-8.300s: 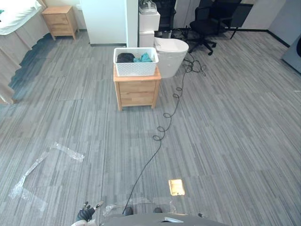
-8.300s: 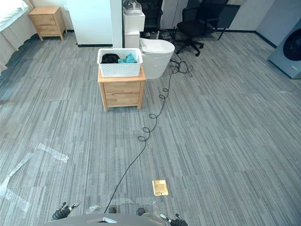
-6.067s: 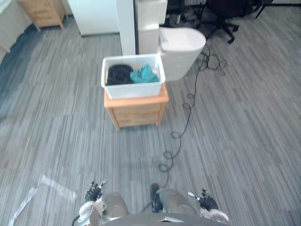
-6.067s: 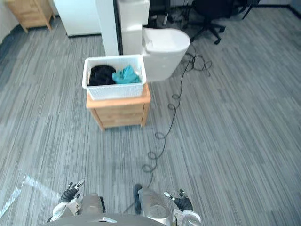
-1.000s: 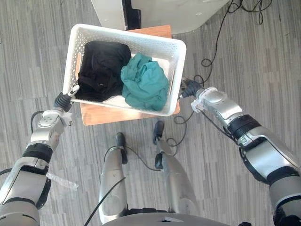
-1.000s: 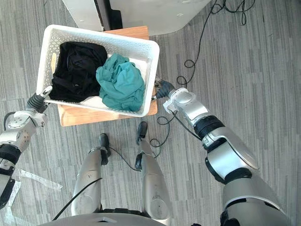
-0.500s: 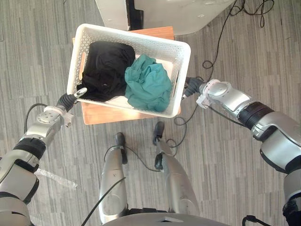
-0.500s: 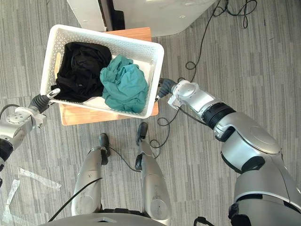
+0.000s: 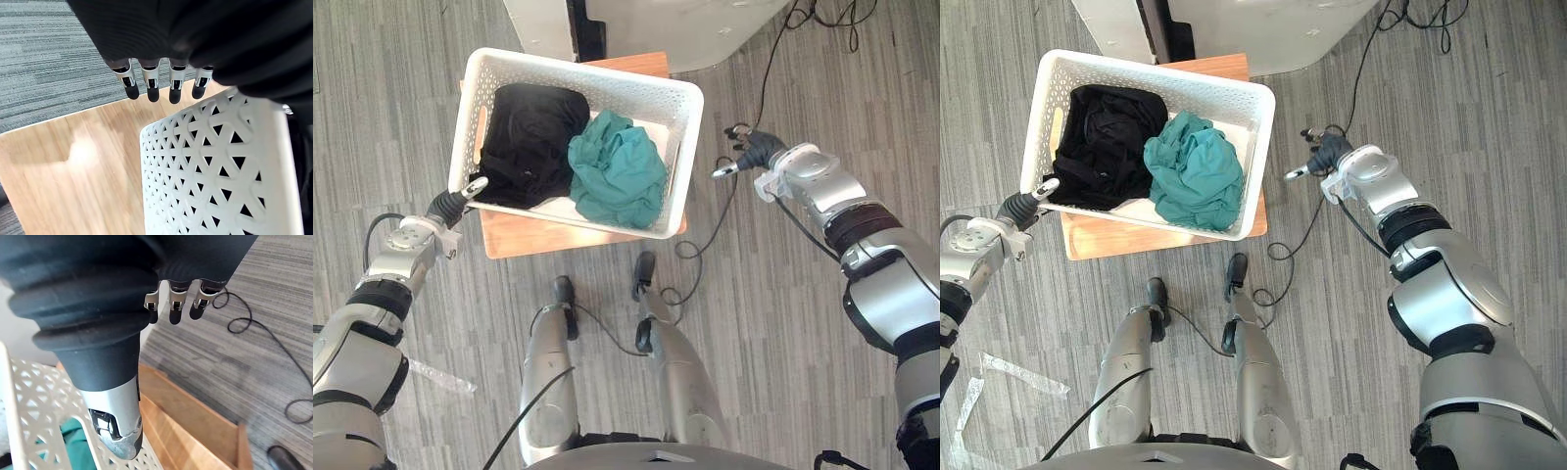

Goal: Pick up the laundry basket with both hands and put the clothes into the washing machine.

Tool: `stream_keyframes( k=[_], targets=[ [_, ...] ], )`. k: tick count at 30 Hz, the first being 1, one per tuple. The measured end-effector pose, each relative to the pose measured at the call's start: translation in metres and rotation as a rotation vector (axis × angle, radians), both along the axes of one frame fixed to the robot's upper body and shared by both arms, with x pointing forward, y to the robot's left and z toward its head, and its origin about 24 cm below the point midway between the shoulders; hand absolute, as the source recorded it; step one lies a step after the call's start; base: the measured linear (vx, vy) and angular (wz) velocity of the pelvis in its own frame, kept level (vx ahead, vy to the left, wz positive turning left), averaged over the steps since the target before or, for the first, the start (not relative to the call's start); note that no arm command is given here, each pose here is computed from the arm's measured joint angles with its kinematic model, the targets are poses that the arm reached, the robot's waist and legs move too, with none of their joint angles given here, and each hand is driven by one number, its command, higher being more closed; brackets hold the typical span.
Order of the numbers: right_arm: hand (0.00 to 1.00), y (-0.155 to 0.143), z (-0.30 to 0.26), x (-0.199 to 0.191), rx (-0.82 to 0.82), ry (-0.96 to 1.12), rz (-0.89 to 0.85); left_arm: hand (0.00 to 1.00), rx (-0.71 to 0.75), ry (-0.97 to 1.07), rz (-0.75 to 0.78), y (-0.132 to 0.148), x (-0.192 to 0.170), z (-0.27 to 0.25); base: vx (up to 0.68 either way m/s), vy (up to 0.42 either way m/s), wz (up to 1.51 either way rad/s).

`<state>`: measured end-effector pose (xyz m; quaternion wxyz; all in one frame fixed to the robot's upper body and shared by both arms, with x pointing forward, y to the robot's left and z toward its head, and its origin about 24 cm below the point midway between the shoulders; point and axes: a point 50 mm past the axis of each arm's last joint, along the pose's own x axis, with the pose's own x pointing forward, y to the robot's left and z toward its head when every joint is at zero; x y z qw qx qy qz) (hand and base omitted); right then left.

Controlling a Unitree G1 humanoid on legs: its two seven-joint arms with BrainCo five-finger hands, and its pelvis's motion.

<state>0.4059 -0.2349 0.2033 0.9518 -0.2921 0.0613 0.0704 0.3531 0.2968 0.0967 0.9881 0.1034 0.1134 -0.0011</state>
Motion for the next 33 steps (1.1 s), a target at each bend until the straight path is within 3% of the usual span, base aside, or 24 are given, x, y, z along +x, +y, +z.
stream_keyframes(
  k=[9,13,23,33],
  targets=[
    [0.00,0.011,0.030,0.002,0.150,-0.118,0.021,0.00,-0.066,-0.022,0.052,0.004,-0.011,-0.012,-0.01,0.009,-0.12],
    [0.00,0.036,0.012,-0.006,0.027,-0.063,0.175,0.00,-0.029,0.000,-0.031,-0.003,-0.024,-0.018,0.03,0.020,-0.12],
    [0.00,0.038,-0.045,-0.022,-0.209,0.200,0.311,0.00,0.063,0.000,-0.157,-0.023,-0.021,-0.003,0.03,0.029,0.02],
    [0.00,0.016,-0.062,-0.028,-0.321,0.334,0.264,0.00,0.107,0.045,-0.292,-0.049,-0.031,-0.003,0.02,-0.001,0.04]
  ],
)
